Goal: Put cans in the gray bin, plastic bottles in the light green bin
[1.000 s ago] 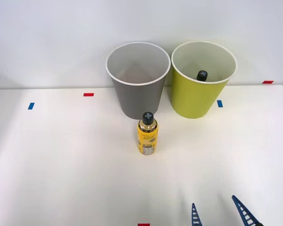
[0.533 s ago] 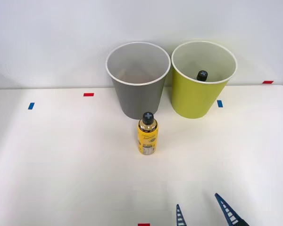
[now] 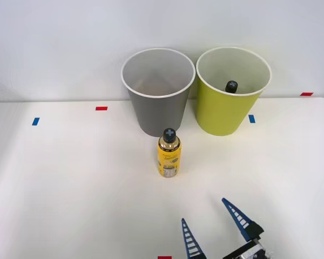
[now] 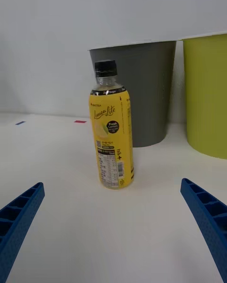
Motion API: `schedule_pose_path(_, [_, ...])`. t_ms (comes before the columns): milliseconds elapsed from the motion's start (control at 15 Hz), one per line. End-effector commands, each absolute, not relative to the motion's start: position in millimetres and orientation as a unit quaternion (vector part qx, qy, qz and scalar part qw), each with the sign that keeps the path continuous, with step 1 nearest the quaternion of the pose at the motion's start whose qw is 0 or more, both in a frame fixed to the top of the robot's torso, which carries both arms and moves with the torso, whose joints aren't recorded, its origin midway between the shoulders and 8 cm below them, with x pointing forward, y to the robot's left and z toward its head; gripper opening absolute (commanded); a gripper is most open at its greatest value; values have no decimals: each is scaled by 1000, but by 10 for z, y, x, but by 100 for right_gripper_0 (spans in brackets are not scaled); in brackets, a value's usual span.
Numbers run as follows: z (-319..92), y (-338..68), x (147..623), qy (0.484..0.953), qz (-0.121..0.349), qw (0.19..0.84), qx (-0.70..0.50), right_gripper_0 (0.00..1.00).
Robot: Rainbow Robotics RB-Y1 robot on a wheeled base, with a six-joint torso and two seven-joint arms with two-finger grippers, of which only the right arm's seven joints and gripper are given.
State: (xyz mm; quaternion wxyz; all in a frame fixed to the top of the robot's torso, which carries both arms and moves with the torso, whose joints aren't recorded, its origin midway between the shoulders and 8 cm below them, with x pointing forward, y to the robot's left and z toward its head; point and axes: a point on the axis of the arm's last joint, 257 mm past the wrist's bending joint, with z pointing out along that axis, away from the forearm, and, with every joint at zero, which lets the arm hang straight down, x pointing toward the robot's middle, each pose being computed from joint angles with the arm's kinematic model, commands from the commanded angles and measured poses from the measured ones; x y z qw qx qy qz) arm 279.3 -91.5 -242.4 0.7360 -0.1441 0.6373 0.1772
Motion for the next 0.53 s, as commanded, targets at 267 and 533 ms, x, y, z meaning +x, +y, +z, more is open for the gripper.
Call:
schedule_pose_path(267, [-2373,-813,3035,633,187,735,-158,100])
schedule_pose_path(533, [-2343,-673,3240,634,187,733,-159,100])
